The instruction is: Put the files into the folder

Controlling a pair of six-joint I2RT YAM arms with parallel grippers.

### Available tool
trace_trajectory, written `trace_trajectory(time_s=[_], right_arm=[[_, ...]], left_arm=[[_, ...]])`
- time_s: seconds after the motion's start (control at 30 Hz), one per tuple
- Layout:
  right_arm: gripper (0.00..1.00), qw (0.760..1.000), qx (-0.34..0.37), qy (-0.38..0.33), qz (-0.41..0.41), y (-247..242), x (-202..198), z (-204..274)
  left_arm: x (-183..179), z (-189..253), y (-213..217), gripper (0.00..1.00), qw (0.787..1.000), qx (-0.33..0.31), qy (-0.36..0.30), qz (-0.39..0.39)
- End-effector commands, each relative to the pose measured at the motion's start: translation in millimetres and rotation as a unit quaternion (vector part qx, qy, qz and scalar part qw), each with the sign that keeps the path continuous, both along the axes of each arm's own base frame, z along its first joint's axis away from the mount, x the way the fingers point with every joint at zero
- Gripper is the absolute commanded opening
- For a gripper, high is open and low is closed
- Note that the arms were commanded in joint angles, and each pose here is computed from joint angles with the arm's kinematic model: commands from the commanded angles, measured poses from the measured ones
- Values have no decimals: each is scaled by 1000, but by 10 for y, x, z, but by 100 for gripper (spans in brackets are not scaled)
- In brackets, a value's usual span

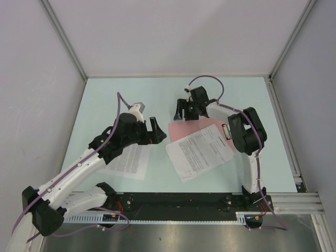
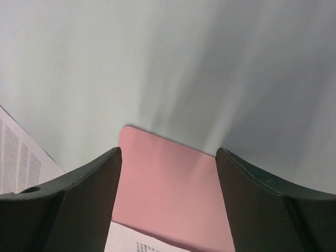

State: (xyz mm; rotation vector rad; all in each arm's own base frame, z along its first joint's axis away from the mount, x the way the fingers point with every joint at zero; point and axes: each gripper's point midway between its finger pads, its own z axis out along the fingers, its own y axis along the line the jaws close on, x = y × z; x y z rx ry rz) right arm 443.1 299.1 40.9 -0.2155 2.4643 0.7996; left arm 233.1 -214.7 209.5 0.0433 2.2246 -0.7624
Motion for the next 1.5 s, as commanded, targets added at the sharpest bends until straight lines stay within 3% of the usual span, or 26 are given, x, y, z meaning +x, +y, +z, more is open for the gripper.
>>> trace_trajectory(time_s=[0.0,0.2,0.27,0.37,0.47,0.5,0.53,0.73,0.93,1.17,1.33,1.47], right_arm=[[79,997,-65,4,-29,-366,-212,299],[88,955,-235,-47,-177,-1462,-311,835],[90,944,-257,-5,-208,-1882,-443,663],[89,952,-200,63,-223,-2055,-770,392],[89,947,-169,24,-272,-2245,-943,581],[89,945,-170,42,-276,-2313,-1149,415],[89,949,-134,25,-285,-2285,-1196,569],[88,955,-92,27,-279,-2270,-1627,538],[88,957,-89,18,-275,-2301,-1716,591],[87,958,-83,14,-274,-2319,-1678,597],[87,959,-73,12,-273,-2328,-1657,602],[87,960,-68,14,-271,-2322,-1635,582]], left_arm=[[-58,-264,-223,100,998,-20,27,-49],[-246,-796,-673,95,991,42,73,-108],[-323,-828,-837,95,989,44,70,-122],[-344,-1039,-871,94,987,70,95,-109],[-364,-1206,-815,95,986,86,112,-86],[-381,-1292,-763,96,986,91,118,-77],[-335,-1311,-751,95,987,91,112,-64],[-176,-1568,-794,76,986,112,124,-28],[-19,-1737,-765,67,981,140,130,16],[-84,-1888,-770,53,978,139,156,21],[-133,-1873,-678,49,977,141,156,28],[-98,-1840,-685,33,976,151,155,30]])
